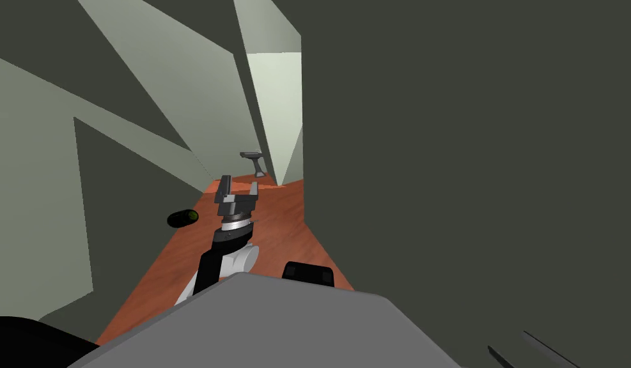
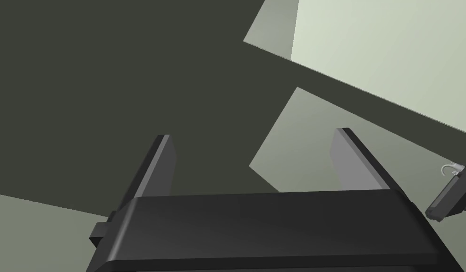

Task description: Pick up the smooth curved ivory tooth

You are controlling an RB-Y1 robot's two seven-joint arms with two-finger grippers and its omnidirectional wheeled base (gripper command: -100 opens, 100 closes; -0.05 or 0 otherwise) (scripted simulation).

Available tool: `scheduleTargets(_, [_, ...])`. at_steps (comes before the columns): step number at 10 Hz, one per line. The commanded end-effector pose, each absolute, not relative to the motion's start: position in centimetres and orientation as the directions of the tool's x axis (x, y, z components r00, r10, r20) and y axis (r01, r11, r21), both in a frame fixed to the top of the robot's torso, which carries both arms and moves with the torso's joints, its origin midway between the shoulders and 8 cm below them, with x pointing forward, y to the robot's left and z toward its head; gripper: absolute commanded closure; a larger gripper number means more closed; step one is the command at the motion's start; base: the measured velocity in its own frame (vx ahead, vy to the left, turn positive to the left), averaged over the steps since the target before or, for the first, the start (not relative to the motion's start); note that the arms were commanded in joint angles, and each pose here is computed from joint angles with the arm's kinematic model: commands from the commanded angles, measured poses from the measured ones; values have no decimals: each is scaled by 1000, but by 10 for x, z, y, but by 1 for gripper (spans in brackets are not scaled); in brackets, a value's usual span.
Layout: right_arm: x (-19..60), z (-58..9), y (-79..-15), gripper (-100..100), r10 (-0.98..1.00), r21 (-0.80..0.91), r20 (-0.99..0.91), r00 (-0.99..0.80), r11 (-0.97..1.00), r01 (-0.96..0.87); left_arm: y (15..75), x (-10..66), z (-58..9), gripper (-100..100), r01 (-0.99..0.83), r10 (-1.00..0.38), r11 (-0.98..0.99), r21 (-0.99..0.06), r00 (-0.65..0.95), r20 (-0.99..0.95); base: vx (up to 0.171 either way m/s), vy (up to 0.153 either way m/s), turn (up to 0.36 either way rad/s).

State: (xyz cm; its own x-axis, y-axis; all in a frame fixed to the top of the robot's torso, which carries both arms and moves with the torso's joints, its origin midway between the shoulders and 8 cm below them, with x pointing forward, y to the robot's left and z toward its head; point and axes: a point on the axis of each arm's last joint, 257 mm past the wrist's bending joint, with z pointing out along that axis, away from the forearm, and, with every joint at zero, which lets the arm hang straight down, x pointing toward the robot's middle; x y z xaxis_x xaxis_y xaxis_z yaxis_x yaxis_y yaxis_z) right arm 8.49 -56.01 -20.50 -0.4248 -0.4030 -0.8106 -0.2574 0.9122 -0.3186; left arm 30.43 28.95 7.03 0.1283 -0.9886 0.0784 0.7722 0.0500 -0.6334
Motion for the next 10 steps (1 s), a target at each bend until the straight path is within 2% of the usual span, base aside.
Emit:
scheduleTargets(1, [57,-214,-575,-100,-449,-339,-741,-500,892,-300,289,304,70,0,772,-989,50,-633,128,78,-18,-22,404])
scheduleTargets(4, [28,-221,-586,-100,-468,-340,-680,-564,883,-322,289,304,70,0,772,-989,50,-633,128,78,-18,-19,159])
scheduleTargets(10, [-104,-231,-623,-100,-528,-284,-361,-768,847,-449,289,304,70,0,772,-989,50,-633,128,78,-47,-23,248])
